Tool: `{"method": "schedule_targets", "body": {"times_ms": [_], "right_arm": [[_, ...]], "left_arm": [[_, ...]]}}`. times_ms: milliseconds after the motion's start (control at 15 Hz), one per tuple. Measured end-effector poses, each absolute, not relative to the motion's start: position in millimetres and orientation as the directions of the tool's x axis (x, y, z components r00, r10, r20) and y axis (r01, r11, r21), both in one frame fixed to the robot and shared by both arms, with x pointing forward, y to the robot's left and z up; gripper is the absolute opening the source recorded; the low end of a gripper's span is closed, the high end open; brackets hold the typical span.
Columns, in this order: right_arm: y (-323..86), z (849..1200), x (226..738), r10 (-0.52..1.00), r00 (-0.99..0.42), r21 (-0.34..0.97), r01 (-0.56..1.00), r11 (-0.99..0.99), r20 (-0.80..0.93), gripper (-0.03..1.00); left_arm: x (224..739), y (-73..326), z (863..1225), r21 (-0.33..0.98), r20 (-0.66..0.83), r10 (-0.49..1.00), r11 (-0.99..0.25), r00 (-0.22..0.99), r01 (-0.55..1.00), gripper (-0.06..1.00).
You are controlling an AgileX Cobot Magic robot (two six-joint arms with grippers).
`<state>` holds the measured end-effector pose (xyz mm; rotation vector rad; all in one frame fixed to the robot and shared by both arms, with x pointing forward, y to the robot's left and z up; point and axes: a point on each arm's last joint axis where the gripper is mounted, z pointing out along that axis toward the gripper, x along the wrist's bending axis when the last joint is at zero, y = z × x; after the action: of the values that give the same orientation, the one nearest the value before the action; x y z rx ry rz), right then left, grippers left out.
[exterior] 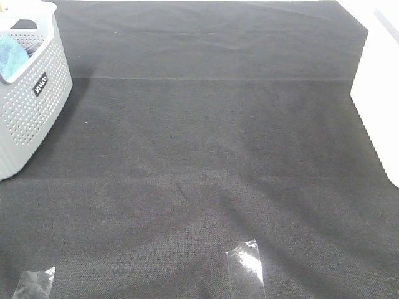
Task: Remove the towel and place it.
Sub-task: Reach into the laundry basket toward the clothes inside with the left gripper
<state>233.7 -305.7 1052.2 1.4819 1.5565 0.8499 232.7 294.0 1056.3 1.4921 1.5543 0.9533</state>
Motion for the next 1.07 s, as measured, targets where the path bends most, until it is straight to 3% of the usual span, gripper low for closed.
{"method": "schedule_targets", "body": {"times_ms": [1067], "right_arm": [[-305.7, 1052.2, 233.7, 0.995, 0.014, 0.888, 0.452, 0.085, -0.102, 0.77]], "left_arm": [[232.7, 294.0, 1056.3, 0.904, -0.029, 0.999, 0.036, -0.022, 0.427, 0.84]]}}
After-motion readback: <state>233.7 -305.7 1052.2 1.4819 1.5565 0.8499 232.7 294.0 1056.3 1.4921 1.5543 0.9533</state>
